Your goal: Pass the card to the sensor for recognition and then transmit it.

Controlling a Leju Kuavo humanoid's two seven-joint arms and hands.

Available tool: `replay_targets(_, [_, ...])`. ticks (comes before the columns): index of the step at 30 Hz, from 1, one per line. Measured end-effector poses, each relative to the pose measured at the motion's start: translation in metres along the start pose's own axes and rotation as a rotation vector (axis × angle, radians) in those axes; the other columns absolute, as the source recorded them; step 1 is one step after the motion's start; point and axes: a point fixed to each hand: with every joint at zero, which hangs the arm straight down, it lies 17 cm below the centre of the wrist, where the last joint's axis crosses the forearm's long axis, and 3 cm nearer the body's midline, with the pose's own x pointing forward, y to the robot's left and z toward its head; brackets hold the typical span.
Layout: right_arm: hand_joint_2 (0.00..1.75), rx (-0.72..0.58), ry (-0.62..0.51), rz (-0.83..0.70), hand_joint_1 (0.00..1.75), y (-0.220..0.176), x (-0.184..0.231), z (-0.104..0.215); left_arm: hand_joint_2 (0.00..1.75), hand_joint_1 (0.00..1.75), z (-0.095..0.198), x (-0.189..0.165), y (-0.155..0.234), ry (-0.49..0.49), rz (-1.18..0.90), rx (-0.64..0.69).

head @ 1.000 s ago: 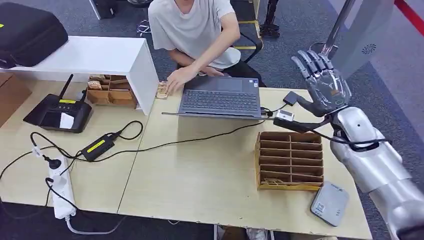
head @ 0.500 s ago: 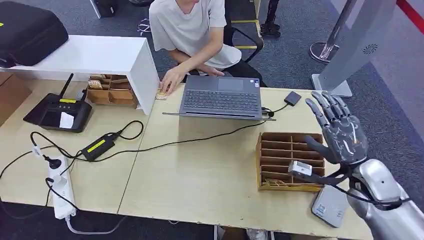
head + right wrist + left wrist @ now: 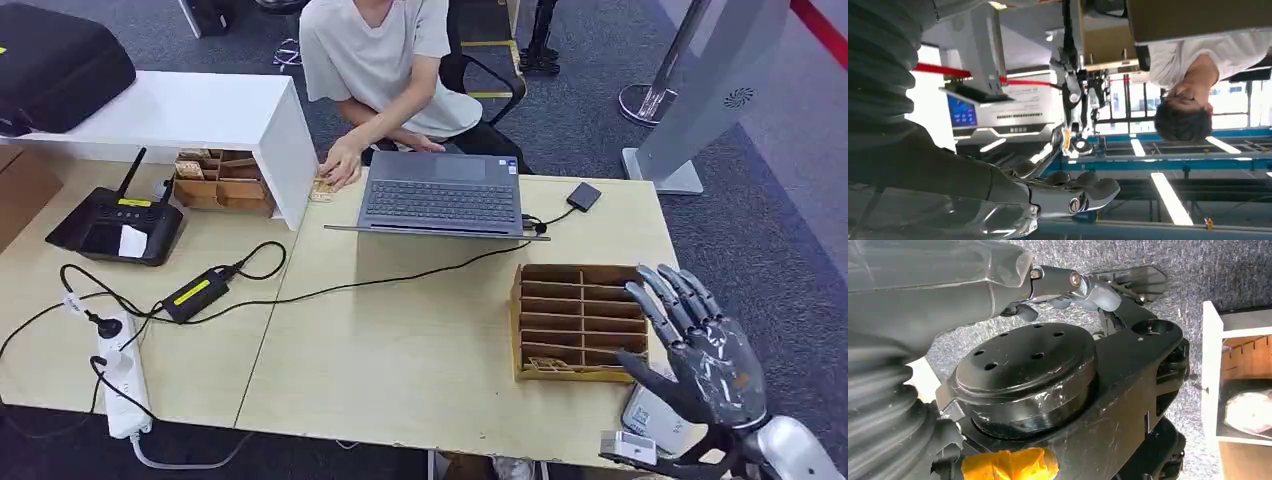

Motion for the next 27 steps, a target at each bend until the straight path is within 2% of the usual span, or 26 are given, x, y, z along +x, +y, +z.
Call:
replay_targets(11, [1.75, 0.156, 0.017, -0.059, 0.00, 0.022, -0.001, 0.024, 1.75, 0.00, 0.000, 0.002, 0.004, -0.007, 0.016, 0.010])
replay_targets(27, [1.75, 0.294, 0.034, -0.061, 0.00, 0.052, -0.002, 0.041, 1.75, 0.00, 0.000, 0.002, 0.004, -0.010, 0.016, 0.011])
